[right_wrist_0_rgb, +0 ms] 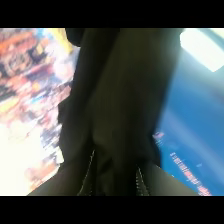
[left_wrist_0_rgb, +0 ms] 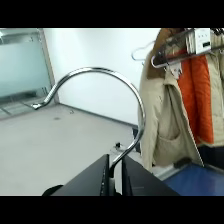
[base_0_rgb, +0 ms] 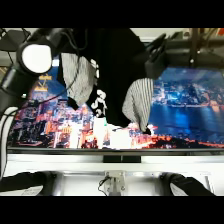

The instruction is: Fold the shirts.

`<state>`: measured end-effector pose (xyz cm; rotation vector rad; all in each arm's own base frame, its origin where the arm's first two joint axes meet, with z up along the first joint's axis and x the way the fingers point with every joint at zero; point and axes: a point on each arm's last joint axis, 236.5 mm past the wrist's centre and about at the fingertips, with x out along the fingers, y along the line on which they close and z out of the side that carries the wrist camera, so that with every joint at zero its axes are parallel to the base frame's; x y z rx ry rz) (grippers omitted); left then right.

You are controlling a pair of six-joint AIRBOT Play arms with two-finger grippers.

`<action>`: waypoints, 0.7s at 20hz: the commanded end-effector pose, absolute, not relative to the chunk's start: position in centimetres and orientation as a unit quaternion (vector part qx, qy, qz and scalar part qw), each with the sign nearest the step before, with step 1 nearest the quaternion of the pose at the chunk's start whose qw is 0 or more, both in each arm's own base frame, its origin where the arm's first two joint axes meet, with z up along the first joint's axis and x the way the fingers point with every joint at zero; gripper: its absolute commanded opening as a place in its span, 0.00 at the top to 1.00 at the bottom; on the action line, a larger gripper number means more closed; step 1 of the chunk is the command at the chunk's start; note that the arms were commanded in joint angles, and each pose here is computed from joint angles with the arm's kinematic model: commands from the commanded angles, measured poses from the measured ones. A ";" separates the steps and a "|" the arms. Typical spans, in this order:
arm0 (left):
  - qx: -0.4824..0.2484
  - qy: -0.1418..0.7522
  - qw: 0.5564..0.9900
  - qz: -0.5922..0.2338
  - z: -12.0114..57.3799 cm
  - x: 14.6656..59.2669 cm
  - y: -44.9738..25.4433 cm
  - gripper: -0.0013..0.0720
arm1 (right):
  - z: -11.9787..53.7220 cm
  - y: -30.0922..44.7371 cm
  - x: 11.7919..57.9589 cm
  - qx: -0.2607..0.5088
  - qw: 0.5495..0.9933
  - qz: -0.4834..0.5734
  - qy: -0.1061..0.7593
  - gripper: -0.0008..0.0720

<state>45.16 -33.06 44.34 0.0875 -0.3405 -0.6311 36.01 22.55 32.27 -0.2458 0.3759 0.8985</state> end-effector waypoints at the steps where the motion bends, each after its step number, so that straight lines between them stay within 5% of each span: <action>1: 0.038 -0.184 0.940 -0.285 45.9 45.6 -30.7 0.91 | 34.7 22.2 36.5 -0.109 0.893 0.414 0.138 0.51; 2: 0.031 -0.184 0.941 -0.282 46.2 45.6 -30.2 0.91 | 34.7 22.4 36.3 -0.105 0.892 0.417 0.139 0.51; 4: 0.003 -0.178 0.942 -0.285 46.5 45.6 -29.8 0.91 | 35.2 23.0 36.0 -0.088 0.889 0.429 0.132 0.35; 11: -0.024 -0.172 0.937 -0.303 46.7 44.6 -31.0 0.91 | 34.9 24.6 37.6 -0.053 0.883 0.450 0.123 0.38; 12: -0.024 -0.173 0.936 -0.305 46.8 44.4 -31.2 0.91 | 34.8 24.7 38.1 -0.046 0.884 0.449 0.122 0.54; 13: -0.024 -0.175 0.936 -0.304 46.9 44.3 -31.1 0.91 | 34.5 24.8 38.6 -0.045 0.885 0.447 0.124 0.87; 14: -0.024 -0.176 0.936 -0.304 47.1 44.2 -31.0 0.90 | 34.4 24.7 38.8 -0.050 0.885 0.446 0.120 0.90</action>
